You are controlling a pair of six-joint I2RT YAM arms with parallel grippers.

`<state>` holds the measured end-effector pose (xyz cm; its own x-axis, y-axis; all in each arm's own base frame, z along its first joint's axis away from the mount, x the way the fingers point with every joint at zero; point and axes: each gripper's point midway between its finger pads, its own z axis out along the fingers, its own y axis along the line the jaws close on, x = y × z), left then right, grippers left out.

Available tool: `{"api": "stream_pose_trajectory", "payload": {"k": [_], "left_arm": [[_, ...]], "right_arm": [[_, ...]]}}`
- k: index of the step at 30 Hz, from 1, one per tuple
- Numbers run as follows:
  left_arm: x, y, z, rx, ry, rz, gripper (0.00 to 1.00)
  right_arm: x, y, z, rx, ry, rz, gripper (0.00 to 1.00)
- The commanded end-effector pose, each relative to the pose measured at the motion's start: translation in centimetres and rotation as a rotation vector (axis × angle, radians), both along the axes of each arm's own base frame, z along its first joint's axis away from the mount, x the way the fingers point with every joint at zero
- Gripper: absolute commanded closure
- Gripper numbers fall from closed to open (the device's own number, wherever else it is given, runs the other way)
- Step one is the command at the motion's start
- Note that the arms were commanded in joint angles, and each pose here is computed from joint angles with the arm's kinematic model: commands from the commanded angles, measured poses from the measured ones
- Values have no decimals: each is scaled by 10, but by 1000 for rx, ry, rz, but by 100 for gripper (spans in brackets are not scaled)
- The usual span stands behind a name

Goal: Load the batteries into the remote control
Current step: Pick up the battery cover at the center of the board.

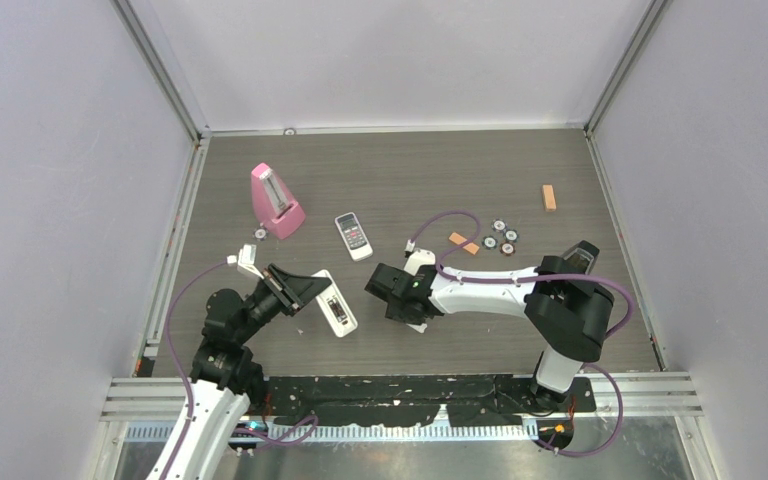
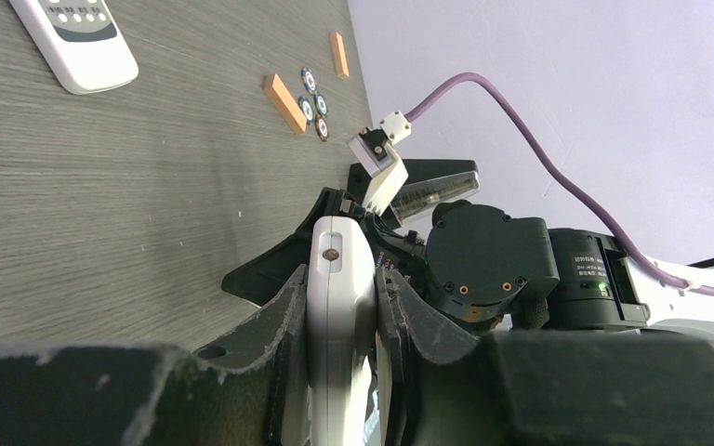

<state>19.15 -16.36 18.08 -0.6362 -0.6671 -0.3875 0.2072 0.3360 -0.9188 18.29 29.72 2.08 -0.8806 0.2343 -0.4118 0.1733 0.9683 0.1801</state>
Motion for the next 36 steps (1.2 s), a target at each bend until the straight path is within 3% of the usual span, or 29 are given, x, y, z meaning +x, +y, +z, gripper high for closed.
{"api": "stream_pose_trajectory", "payload": {"k": [1, 13, 18, 28, 36], "left_arm": [[1, 0, 13, -14, -68, -2, 100], [0, 0, 10, -14, -68, -2, 100], [0, 0, 9, -15, -61, -1, 100], [8, -2, 3, -61, -26, 11, 100], [25, -3, -18, -93, 58, 175, 100]], "right_arm": [[9, -9, -4, -34, -32, -64, 63], [5, -17, -15, -42, 4, -101, 94], [11, -12, -1, -19, -39, -57, 95], [20, -25, 73, 63, -204, -9, 95], [13, -38, 110, 142, -265, -7, 95]]}}
